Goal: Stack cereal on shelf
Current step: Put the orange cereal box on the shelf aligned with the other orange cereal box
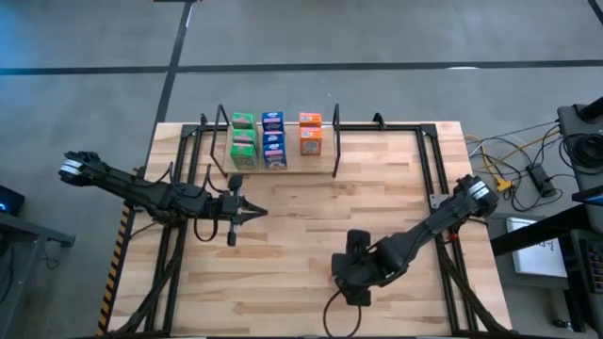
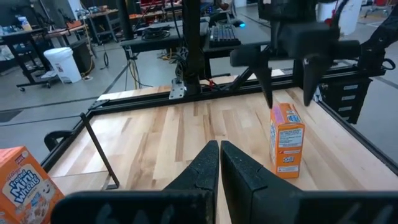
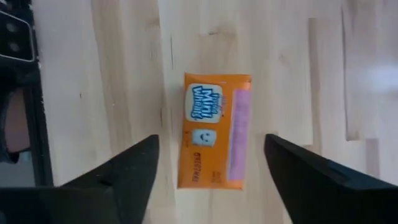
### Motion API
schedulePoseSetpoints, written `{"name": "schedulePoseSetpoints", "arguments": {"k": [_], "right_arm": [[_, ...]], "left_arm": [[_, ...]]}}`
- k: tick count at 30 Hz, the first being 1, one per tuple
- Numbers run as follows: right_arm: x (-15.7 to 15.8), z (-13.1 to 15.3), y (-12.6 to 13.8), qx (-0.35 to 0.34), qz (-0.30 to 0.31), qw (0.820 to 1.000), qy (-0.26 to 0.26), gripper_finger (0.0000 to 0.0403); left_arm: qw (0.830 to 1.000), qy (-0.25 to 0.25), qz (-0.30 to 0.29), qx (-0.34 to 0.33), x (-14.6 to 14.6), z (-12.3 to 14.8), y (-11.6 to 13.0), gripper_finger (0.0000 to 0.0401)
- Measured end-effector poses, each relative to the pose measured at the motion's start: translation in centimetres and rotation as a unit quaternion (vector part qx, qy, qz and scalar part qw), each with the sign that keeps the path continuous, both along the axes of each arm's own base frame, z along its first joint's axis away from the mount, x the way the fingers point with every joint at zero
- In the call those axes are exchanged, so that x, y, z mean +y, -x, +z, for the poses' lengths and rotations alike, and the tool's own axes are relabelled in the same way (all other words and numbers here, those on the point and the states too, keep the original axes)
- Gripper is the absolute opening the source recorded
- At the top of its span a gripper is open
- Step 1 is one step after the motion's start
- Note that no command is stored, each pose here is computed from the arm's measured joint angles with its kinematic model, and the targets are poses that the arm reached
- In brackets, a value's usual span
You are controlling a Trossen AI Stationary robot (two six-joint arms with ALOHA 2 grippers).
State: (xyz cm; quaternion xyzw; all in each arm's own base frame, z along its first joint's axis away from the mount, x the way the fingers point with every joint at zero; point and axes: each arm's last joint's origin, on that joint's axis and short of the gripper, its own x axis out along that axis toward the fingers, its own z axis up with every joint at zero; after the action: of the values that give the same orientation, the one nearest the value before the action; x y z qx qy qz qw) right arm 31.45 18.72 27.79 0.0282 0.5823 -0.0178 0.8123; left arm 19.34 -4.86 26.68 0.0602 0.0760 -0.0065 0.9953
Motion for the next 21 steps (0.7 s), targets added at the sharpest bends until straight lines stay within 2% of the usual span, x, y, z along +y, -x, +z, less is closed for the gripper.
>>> {"name": "schedulePoseSetpoints", "arguments": {"k": [5,10,13,21], "right_arm": [[0.4,-1.5,-0.6,0.02,-0.02,1.0,0.003,0.0305],[0.5,-2.2,-0.9,0.03,-0.017,0.999,0.008,0.0302],[0.5,-2.3,-0.9,0.03,-0.016,0.999,0.008,0.0283],[0.5,-2.3,-0.9,0.03,-0.012,0.999,0.01,0.0201]], "left_arm": [[1.0,0.003,0.0,0.0,0.0,0.0,0.0,0.0],[1.0,0.005,0.001,0.0,0.0,0.0,0.0,0.0],[1.0,0.006,0.001,0.0,0.0,0.0,0.0,0.0],[1.0,0.017,0.002,0.001,0.0,0.0,0.0,0.0]]}}
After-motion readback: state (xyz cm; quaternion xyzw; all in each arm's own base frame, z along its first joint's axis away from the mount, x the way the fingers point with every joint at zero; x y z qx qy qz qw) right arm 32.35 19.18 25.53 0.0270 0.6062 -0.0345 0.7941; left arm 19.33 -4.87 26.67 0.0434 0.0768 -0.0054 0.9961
